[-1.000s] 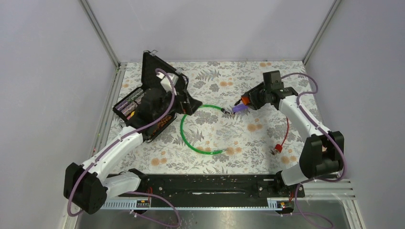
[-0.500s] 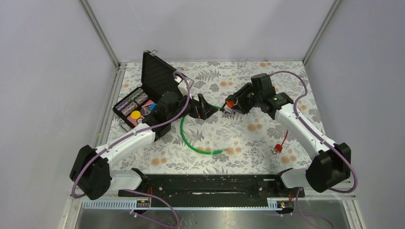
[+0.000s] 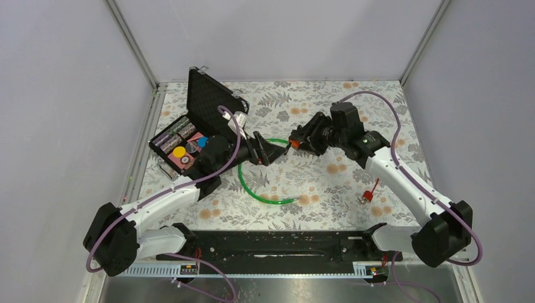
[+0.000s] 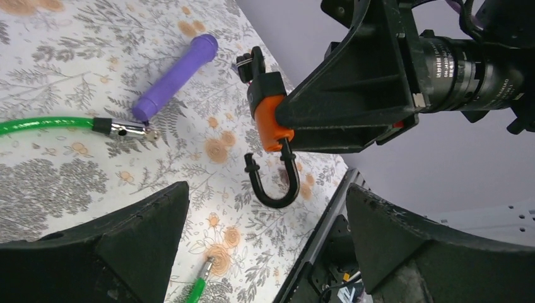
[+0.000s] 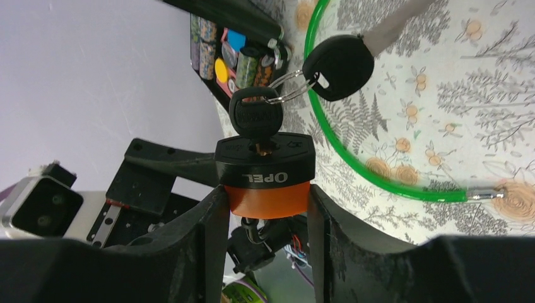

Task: Lock with the key
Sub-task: Lock the lock.

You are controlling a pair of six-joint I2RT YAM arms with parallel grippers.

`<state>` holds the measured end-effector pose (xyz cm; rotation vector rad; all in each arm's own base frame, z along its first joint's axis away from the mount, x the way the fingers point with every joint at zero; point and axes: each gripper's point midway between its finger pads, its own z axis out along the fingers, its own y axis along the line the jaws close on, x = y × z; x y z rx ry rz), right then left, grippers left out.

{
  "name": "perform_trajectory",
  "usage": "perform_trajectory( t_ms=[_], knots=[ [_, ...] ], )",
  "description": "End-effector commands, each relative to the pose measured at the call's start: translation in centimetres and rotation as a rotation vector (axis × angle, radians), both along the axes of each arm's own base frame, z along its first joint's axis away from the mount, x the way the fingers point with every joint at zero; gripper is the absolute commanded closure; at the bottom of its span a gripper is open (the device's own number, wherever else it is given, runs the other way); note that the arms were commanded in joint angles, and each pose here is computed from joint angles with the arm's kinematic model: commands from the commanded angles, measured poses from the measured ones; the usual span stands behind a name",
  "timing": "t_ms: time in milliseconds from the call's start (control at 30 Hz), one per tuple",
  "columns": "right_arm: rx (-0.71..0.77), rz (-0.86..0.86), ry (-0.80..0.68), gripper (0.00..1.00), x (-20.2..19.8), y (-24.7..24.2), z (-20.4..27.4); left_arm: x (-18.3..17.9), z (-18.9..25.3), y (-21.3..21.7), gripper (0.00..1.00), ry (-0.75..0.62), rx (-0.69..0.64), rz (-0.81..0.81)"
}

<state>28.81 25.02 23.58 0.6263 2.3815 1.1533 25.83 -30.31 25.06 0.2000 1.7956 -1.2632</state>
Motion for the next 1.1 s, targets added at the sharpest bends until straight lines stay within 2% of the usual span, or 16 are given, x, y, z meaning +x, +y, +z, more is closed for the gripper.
perform_trajectory(
  t_ms=[0,167,400,733,933,1067],
  knots=[
    [0.041,0.031,-0.064,0.69,-1.9,1.7,2.0,-1.3,1.6,-0.8,0.08,-0.064,-0.088,-0.011],
    [0.011,0.003,-0.073,0.68,-3.4,2.3,1.1,-2.0,-0.4,-0.7,0.13,-0.042,-0.05,0.044],
    [0.064,-0.053,-0.052,0.67,-5.3,1.9,0.6,-3.3,-0.6,-1.2,0.2,-0.009,-0.136,0.048],
    [0.078,-0.061,-0.017,0.66,-6.0,1.9,0.2,-3.2,-0.6,-3.3,0.31,0.001,-0.166,0.072],
    [0.09,-0.039,0.044,0.64,-6.4,2.6,-0.7,-2.6,-0.4,-3.7,0.26,-0.004,-0.178,0.114],
    [0.118,-0.015,0.069,0.64,-6.8,3.2,-1.0,-1.8,-0.2,-3.2,0.29,-0.015,-0.22,0.179]
  ],
)
